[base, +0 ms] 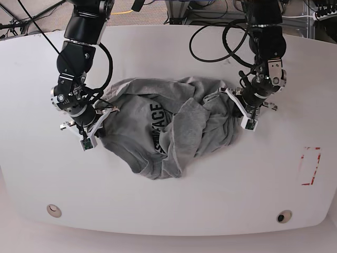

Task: Fold the T-shirt properly
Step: 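Pull both grippers apart, stretching the grey shirt between them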

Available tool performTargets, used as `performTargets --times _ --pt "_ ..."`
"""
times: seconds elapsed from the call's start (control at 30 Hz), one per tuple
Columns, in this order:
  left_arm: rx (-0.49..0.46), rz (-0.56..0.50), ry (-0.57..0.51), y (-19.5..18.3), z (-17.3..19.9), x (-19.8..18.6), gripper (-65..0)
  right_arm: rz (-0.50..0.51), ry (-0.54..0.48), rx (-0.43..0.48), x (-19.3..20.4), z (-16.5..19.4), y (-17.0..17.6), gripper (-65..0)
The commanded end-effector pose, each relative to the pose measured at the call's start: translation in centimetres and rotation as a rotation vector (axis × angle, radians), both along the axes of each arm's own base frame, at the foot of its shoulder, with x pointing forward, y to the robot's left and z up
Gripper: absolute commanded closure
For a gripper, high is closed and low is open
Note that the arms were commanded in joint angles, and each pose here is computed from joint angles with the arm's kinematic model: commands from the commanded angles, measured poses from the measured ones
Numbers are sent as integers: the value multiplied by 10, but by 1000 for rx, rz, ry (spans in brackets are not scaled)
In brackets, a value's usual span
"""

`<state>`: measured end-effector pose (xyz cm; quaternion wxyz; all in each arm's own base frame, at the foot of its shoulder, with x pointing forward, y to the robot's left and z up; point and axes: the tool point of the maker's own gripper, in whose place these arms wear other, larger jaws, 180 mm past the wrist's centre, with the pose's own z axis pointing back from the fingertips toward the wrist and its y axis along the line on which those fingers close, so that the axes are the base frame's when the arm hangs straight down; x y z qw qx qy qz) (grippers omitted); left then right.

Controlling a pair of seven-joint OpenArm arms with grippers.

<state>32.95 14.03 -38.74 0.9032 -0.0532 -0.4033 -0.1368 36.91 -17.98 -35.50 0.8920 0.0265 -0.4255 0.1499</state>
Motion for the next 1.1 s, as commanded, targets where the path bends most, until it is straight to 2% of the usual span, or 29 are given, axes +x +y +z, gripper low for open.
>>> performTargets --times 0.0,0.43,0.53,0.63,0.73,0.8,0.83,0.93,1.0,1.07 --pt "6 -15 -120 0 37 14 -10 4 -118 -18 20 40 -2 0" --pt "115 -50 -358 10 125 23 -11 -20 -289 -120 61 140 -19 0" --pt "142 -43 -339 15 129 27 -19 -28 -317 -130 68 158 -21 0" --pt "175 -30 -277 22 124 29 -93 -29 -327 -130 70 163 -21 0" --pt "181 -26 -231 25 114 26 -214 -29 -322 -129 70 161 -21 0" --pt "176 -28 -216 24 107 22 -331 -28 -316 -126 69 158 -20 0" --pt "172 -29 -215 24 106 21 -368 -27 -314 -124 69 157 -19 0" --pt "122 -29 -213 11 99 17 -493 -9 -290 -128 65 146 -14 0" --pt "95 -29 -187 5 88 18 -533 2 -281 -130 64 142 -11 0" --pt "67 -25 -134 1 69 17 -535 16 -273 -133 63 138 -6 0"
